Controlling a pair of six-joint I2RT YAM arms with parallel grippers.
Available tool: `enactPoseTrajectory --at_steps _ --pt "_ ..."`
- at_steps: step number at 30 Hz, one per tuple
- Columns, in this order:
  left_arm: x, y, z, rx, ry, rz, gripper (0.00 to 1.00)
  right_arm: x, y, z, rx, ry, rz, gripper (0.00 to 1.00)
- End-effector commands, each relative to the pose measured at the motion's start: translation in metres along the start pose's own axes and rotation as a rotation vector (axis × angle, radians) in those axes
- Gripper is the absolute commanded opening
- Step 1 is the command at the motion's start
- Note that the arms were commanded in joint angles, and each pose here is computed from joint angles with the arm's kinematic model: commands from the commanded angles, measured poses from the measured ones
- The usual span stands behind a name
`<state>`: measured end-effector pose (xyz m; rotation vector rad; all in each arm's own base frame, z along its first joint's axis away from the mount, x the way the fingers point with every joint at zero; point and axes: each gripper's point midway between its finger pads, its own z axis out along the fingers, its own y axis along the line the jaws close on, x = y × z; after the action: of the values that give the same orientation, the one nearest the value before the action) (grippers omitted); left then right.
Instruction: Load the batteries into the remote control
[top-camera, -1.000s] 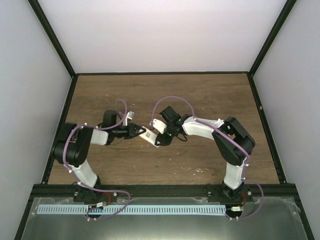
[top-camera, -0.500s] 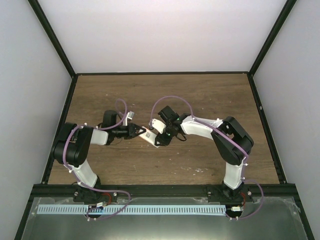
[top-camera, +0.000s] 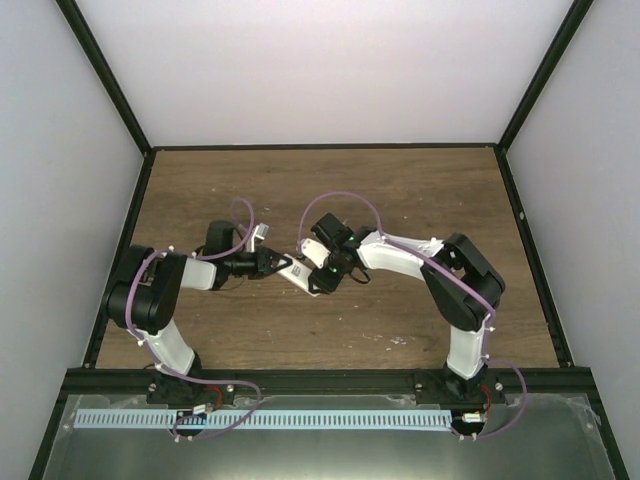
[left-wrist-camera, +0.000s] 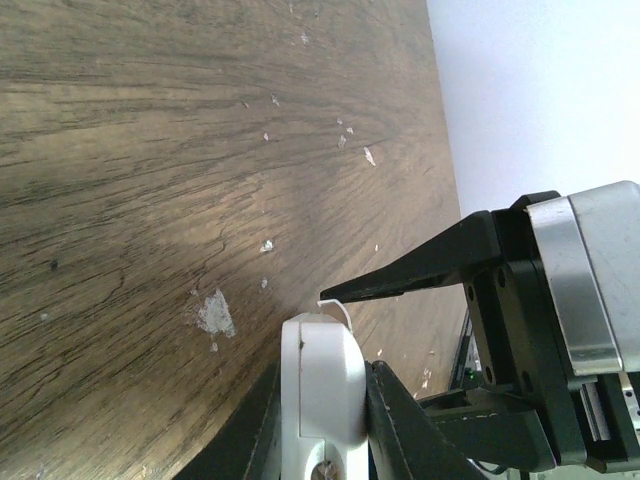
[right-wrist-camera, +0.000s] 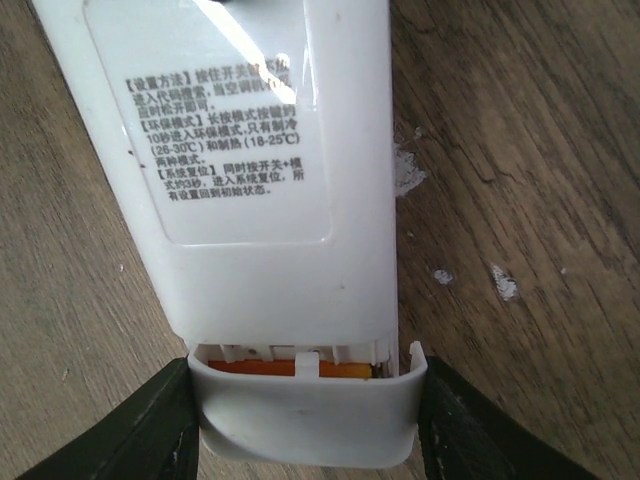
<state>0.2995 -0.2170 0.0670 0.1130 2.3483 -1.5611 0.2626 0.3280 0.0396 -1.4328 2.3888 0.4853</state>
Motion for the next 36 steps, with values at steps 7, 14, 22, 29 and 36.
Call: enactPoseTrajectory --at_steps 7,14,22,29,36 --pt "0.0 0.008 0.003 -0.05 -0.012 0.043 0.0 -0.004 0.03 -0.001 -0.065 -0.039 -0.102 0.49" --pt "0.001 0.008 0.003 -0.054 -0.01 0.044 0.0 -0.007 0.03 -0.007 -0.059 -0.058 -0.13 0.49" --pt "-0.002 0.008 0.002 -0.062 -0.018 0.048 0.0 -0.009 0.027 -0.018 -0.054 -0.072 -0.124 0.49" --pt "-0.003 0.008 0.002 -0.062 -0.018 0.047 0.0 -0.005 0.023 -0.017 -0.055 -0.065 -0.114 0.49" --pt "-0.002 0.008 0.002 -0.064 -0.016 0.049 0.0 0.006 0.014 -0.003 -0.025 -0.018 -0.096 0.49"
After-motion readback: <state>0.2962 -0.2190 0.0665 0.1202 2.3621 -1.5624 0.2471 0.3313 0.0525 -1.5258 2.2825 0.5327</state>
